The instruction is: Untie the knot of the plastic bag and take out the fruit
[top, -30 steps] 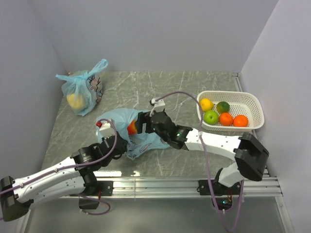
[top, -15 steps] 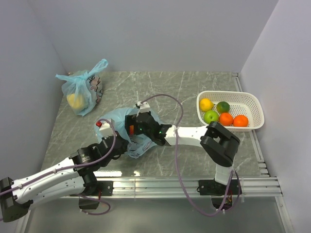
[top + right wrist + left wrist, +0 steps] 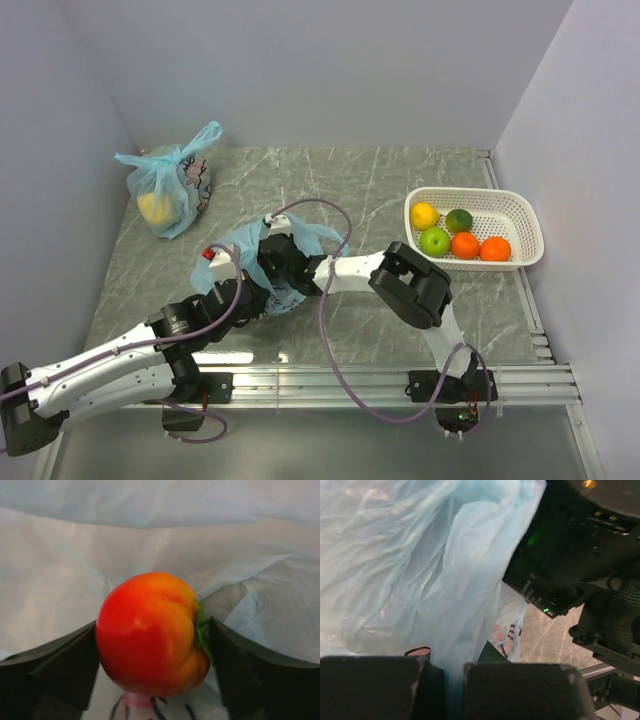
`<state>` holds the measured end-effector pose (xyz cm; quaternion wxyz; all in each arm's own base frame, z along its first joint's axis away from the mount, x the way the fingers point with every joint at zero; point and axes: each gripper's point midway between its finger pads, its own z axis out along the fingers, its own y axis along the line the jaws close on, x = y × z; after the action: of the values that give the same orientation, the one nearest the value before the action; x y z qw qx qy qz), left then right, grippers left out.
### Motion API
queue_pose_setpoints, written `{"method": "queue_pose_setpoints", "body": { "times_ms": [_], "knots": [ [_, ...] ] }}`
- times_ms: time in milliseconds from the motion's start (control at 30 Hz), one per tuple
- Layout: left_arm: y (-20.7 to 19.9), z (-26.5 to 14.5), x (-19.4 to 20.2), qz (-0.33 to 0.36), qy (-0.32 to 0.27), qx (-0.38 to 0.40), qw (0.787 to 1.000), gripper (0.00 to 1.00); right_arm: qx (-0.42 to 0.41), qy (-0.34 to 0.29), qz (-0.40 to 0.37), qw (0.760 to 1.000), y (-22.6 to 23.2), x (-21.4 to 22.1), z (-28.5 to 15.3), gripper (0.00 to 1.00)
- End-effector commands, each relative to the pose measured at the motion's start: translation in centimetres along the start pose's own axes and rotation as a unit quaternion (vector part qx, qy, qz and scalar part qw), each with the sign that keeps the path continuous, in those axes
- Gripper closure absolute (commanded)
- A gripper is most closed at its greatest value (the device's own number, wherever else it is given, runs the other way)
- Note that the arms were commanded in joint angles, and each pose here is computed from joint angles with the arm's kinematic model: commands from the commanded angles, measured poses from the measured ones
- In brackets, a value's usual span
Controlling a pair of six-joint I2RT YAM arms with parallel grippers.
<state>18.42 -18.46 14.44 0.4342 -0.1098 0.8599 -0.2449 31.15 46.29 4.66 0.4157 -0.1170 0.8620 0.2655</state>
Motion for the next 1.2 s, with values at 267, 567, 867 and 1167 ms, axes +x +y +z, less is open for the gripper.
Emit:
{"method": "queue_pose_setpoints", "body": {
  "times_ms": [267,567,867,1167],
  "knots": [
    [1.7,0.1,0.4,-0.022,-0.009,-0.027,0.999,0.99,-0.014,-0.046,-0.023,0.999,-0.1,-3.1,-3.3,0.87],
    [3.2,0.2,-0.1,-0.012,-0.029,-0.066,0.997,0.99,-0.054,-0.101,-0.069,0.991,0.1,-7.4,-10.9,1.0],
    [3.3,0.7,-0.2,0.0,-0.033,-0.075,0.997,1.0,-0.131,-0.14,-0.139,0.971,1.6,-11.2,-19.0,1.0],
    [2.3,0.5,-0.4,0.011,-0.032,-0.039,0.999,1.0,0.182,-0.226,-0.008,0.957,-16.9,-18.8,-22.9,1.0]
  ]
}}
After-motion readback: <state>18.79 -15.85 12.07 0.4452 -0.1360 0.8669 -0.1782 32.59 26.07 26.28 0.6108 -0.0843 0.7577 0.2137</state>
